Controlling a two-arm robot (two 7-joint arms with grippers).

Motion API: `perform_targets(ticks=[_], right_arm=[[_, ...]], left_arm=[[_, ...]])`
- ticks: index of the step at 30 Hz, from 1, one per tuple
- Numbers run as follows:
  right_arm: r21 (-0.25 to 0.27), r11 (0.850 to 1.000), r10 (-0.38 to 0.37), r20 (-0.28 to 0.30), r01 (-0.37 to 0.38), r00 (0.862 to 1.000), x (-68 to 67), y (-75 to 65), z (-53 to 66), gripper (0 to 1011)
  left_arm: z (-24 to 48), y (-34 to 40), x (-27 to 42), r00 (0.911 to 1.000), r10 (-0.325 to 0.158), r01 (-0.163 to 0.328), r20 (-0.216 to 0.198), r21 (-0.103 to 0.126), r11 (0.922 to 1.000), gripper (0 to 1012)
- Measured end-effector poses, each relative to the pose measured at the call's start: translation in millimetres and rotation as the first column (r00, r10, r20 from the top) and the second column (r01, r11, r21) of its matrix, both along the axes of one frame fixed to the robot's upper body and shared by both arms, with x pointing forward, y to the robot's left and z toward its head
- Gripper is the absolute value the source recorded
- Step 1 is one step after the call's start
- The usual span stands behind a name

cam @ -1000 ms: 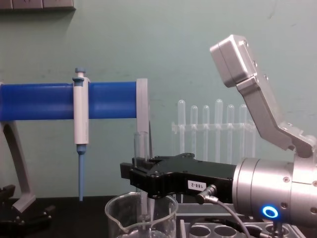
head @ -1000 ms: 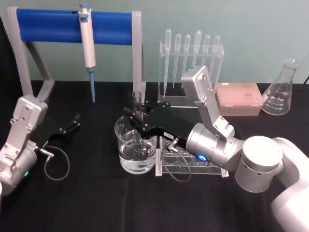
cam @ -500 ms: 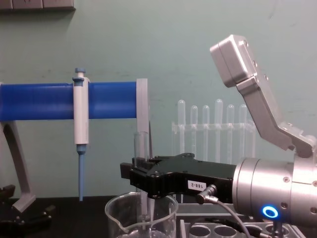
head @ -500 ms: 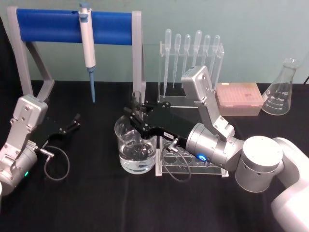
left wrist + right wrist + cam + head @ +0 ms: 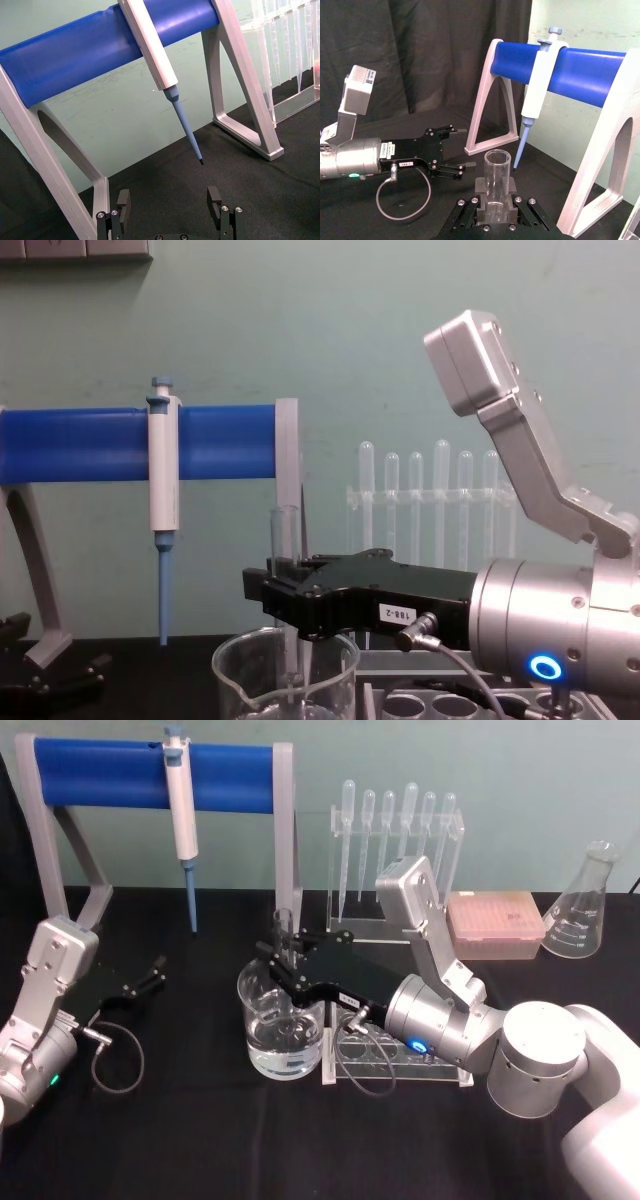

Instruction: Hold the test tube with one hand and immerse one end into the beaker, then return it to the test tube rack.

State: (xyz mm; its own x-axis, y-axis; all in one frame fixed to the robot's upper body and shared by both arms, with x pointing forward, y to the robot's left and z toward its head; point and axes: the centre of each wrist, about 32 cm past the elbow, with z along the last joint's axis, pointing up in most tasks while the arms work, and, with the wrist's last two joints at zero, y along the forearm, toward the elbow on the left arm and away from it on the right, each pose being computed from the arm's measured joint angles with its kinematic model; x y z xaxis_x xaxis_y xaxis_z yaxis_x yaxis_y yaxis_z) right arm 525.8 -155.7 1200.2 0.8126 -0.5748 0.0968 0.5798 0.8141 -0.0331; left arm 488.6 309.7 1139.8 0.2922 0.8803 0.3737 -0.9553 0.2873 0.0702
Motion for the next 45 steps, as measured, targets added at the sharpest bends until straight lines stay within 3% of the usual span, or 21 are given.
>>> perform_targets(ticks=[45], right_arm=[[0.0,1.0,0.0,0.0,0.0,1.0,0.0,0.0,0.0,225]], left_arm=[[0.0,0.0,0.0,1.0,0.0,0.0,0.0,0.0,1.0,1000]])
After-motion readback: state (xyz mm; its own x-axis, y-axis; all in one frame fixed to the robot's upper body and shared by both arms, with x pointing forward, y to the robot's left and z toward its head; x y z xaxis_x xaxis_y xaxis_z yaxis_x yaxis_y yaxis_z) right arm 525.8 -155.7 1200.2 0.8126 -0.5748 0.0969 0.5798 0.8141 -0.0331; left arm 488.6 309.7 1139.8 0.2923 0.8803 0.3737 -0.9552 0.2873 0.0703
